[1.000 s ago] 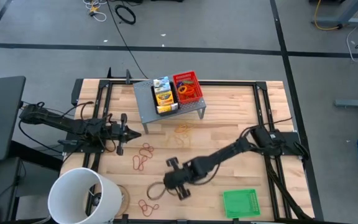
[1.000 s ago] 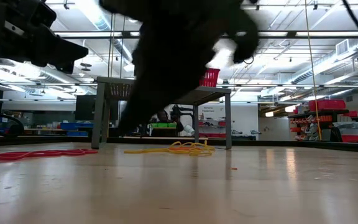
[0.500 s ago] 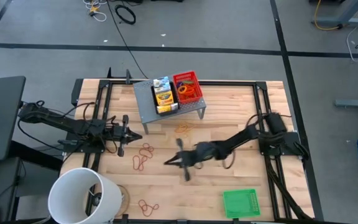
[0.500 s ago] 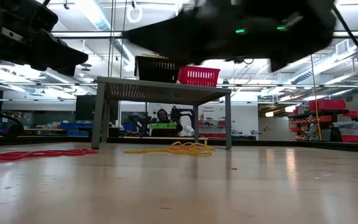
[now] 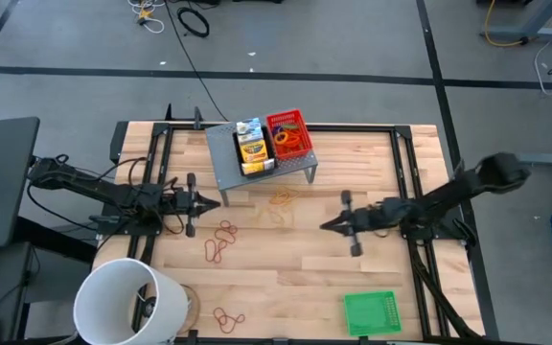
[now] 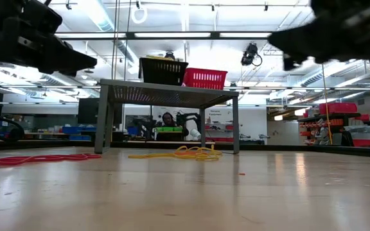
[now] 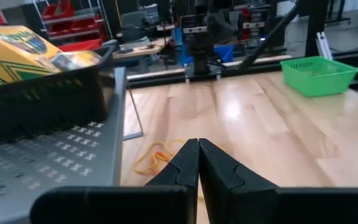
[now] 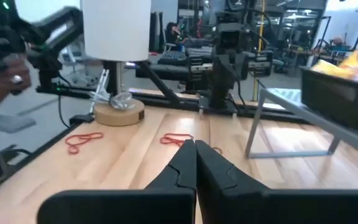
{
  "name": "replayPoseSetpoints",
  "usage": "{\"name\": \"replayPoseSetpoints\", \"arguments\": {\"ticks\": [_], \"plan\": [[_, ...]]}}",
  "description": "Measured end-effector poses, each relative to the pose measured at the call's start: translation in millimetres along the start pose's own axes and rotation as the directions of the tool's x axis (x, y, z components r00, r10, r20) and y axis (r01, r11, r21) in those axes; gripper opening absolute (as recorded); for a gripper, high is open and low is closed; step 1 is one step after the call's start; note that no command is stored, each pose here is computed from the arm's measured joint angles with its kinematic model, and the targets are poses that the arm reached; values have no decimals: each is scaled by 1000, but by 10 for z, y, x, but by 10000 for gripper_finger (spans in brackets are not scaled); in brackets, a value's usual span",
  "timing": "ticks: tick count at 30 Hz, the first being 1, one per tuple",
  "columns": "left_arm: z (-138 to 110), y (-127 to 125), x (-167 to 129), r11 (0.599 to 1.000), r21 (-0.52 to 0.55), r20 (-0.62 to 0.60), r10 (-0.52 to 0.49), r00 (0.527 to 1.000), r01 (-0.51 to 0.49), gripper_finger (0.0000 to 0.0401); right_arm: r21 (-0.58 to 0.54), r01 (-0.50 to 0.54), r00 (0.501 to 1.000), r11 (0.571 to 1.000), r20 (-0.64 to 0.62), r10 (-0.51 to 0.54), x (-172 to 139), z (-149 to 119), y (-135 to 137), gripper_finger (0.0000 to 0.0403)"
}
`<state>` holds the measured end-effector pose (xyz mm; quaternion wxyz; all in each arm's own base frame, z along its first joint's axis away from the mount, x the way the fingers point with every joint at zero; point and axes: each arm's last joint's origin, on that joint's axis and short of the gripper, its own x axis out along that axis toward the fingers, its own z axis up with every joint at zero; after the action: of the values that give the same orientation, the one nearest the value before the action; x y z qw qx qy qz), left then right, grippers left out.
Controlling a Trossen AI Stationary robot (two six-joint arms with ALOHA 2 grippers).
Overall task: Pick & Place Office Desk Supplies
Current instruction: Put the bottom right yellow rubber band into the green bin
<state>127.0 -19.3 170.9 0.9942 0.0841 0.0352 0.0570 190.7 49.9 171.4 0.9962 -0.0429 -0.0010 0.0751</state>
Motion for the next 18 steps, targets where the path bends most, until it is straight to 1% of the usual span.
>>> {"name": "replayPoseSetpoints", "arguments": {"ticks": [5, 9, 12, 15, 18], "plan": [[-1, 18, 0, 997, 45, -8, 61, 998, -60, 14, 9, 10, 996, 1000, 85, -11, -367, -126, -32, 0], [12, 42, 0, 992, 56, 0, 116, 993, -115, 14, -3, 13, 997, 1000, 77, -13, -383, -120, -37, 1], [7, 69, 8, 991, 50, -3, 126, 992, -126, 14, -2, 4, 999, 1000, 47, -3, -373, -157, -31, 5], [-29, 107, 19, 990, 25, -34, 137, 990, -136, 14, 24, -19, 999, 1000, 44, 18, -374, -160, -24, 9], [-65, 151, 30, 990, 6, -65, 143, 988, -143, 14, 50, -27, 1000, 998, -5, 27, -373, -208, -16, 9]]}}
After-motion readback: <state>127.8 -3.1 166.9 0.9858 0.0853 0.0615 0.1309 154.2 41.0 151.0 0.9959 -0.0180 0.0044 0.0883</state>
